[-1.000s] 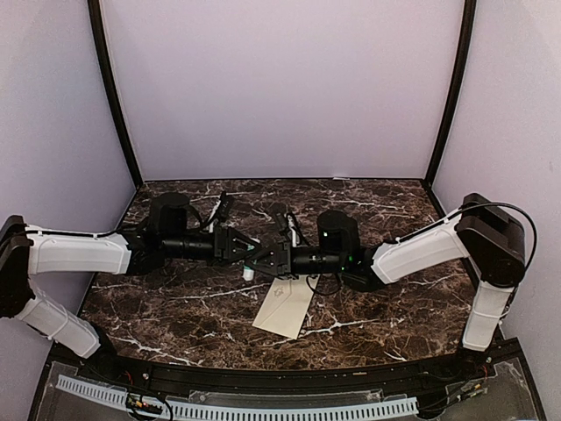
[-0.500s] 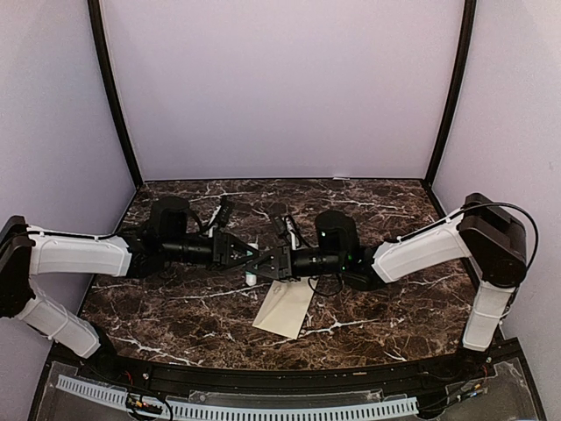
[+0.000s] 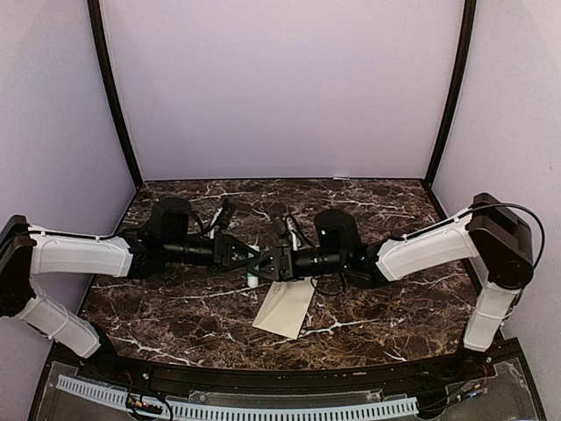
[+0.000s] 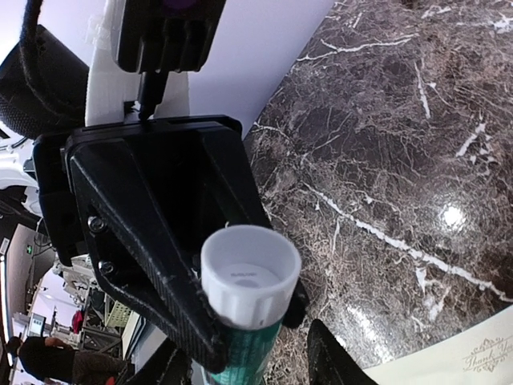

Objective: Place the letter into the envelope and seal it
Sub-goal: Seal the envelope flap on the envelope.

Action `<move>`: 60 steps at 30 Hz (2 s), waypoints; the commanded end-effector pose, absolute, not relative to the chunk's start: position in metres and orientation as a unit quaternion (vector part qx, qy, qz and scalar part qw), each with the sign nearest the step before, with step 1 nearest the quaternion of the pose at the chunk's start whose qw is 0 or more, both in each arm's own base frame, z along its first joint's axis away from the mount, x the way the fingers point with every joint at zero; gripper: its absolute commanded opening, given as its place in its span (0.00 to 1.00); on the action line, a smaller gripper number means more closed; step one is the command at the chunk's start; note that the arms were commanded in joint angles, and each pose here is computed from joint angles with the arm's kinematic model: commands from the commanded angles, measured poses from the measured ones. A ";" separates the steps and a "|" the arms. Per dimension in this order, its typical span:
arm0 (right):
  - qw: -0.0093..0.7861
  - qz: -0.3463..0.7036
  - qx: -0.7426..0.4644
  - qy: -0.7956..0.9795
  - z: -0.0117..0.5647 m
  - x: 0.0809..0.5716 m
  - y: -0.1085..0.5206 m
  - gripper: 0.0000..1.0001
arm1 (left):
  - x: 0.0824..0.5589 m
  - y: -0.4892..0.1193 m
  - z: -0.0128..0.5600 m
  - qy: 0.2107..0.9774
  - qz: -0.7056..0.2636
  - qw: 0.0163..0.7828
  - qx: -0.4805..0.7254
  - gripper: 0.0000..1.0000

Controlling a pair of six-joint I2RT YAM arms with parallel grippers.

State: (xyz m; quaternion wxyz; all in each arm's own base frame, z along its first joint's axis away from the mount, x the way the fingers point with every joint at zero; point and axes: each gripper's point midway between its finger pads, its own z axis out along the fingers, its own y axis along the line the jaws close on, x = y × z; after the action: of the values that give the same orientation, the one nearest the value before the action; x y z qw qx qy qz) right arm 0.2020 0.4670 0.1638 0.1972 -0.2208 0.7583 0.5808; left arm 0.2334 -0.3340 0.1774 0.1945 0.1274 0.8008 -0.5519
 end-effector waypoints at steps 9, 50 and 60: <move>0.276 0.524 -0.185 0.784 0.177 0.212 0.417 0.41 | 0.220 -0.329 0.173 0.816 -0.506 0.182 0.210 0.03; 0.144 0.461 -0.084 0.872 0.039 0.228 0.410 0.15 | 0.159 -0.341 0.061 0.867 -0.417 -0.096 0.255 0.00; 0.134 0.460 -0.084 0.874 0.034 0.226 0.411 0.15 | 0.163 -0.341 0.038 0.881 -0.391 -0.124 0.235 0.00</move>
State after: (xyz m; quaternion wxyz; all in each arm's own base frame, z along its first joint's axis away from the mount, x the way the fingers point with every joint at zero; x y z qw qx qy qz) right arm 0.2252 0.4091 0.0374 0.1374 -0.0848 0.8762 0.4540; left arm 0.1625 -0.3388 0.0347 -0.1167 0.2363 0.8801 -0.3949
